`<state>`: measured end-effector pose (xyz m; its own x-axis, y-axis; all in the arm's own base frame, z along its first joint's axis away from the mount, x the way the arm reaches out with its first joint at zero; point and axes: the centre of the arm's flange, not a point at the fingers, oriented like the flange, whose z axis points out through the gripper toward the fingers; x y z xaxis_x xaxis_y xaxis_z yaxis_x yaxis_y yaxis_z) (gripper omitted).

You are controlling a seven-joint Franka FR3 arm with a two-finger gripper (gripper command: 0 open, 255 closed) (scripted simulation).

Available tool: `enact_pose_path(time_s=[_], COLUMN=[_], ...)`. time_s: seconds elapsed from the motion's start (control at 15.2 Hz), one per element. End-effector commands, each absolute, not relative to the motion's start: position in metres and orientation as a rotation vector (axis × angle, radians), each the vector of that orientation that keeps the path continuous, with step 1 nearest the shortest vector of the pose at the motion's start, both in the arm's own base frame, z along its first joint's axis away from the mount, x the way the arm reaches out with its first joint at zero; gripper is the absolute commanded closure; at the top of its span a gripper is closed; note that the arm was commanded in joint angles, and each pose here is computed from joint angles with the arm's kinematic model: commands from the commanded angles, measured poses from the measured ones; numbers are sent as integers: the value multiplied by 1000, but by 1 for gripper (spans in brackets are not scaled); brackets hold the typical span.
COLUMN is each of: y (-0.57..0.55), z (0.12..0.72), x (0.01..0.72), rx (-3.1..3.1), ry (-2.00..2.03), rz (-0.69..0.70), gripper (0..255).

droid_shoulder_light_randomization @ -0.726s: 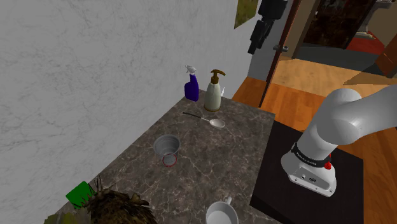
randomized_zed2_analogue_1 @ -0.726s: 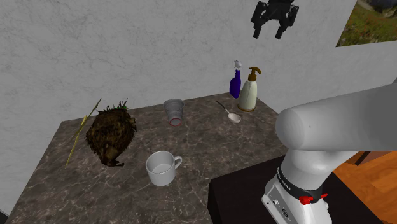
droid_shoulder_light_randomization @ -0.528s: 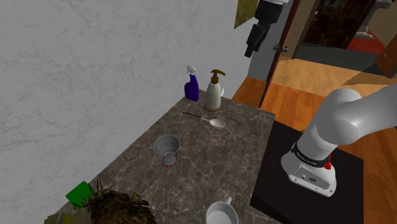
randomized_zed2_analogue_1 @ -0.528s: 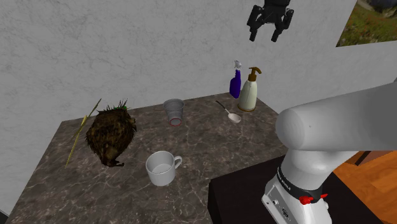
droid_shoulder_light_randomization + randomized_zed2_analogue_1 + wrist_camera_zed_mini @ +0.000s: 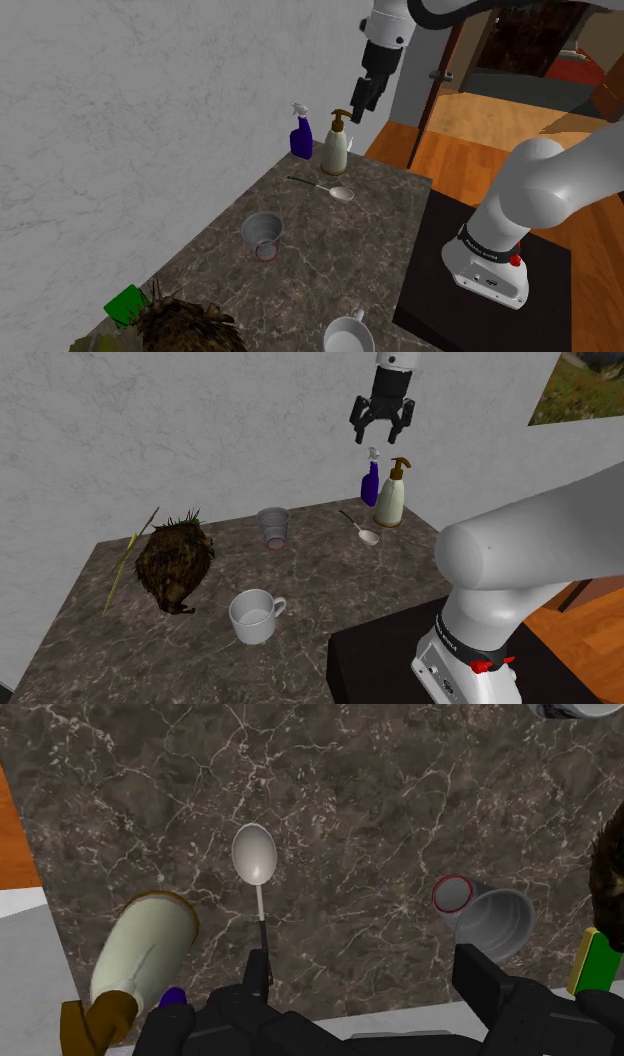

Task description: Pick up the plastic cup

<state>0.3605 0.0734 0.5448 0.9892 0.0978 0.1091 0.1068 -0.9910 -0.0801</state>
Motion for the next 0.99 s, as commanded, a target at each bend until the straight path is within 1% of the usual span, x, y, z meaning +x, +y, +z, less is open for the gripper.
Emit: enact_pose_path(time_s=[0.0,0.92], y=[91,214], z=[526,402], x=[369,434], rx=[-3047,-3045], ry=[-157,-169], rz=[-154,-85], gripper=[0,0])
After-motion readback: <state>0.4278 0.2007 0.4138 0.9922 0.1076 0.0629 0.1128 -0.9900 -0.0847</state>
